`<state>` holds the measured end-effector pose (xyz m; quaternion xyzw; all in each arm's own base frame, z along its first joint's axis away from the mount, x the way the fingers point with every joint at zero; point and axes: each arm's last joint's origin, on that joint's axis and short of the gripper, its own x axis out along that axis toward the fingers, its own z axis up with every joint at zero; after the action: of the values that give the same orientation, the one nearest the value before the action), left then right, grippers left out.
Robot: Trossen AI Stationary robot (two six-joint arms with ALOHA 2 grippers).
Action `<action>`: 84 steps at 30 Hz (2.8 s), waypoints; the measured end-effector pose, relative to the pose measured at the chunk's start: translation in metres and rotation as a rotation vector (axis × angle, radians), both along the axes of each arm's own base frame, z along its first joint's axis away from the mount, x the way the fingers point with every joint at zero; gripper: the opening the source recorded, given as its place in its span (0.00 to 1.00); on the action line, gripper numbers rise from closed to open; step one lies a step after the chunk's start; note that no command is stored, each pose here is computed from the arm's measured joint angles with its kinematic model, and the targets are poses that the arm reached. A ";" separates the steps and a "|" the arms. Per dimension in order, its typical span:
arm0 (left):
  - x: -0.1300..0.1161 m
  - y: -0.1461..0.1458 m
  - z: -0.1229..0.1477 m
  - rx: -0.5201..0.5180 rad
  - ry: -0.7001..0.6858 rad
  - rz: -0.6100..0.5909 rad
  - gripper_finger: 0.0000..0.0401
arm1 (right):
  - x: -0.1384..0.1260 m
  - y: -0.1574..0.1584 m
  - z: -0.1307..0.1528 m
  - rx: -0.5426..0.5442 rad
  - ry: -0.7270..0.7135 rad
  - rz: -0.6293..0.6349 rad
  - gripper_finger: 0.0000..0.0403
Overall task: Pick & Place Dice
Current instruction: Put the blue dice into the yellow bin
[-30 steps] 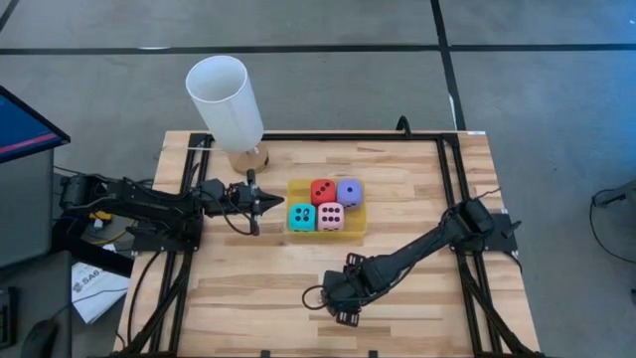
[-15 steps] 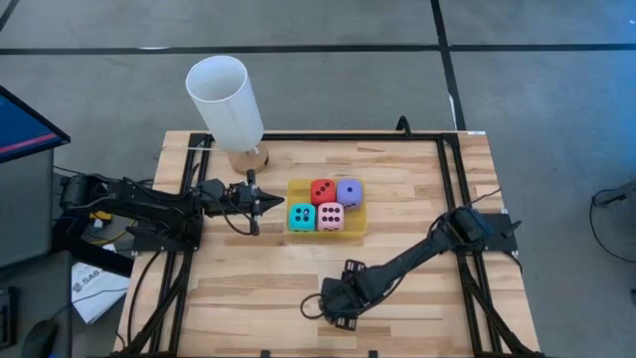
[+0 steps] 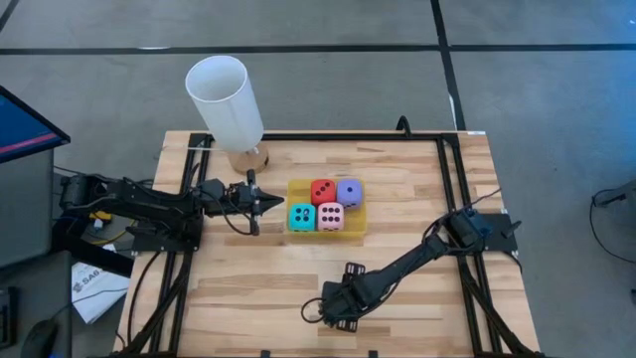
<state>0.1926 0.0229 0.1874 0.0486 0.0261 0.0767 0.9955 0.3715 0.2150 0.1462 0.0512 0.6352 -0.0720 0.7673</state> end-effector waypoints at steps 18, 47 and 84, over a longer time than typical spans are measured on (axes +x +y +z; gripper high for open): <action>0.000 0.000 0.000 0.000 0.001 0.000 0.00 | 0.003 0.003 -0.009 0.003 -0.004 0.008 0.58; 0.000 0.000 0.000 0.000 0.001 0.000 0.00 | 0.001 0.002 -0.008 0.018 0.032 0.024 0.27; 0.000 0.000 0.000 0.000 0.001 0.000 0.00 | 0.002 0.002 -0.008 0.017 0.026 0.023 0.35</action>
<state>0.1926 0.0229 0.1873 0.0486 0.0264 0.0766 0.9955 0.3731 0.2173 0.1384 0.0493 0.6463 -0.0584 0.7593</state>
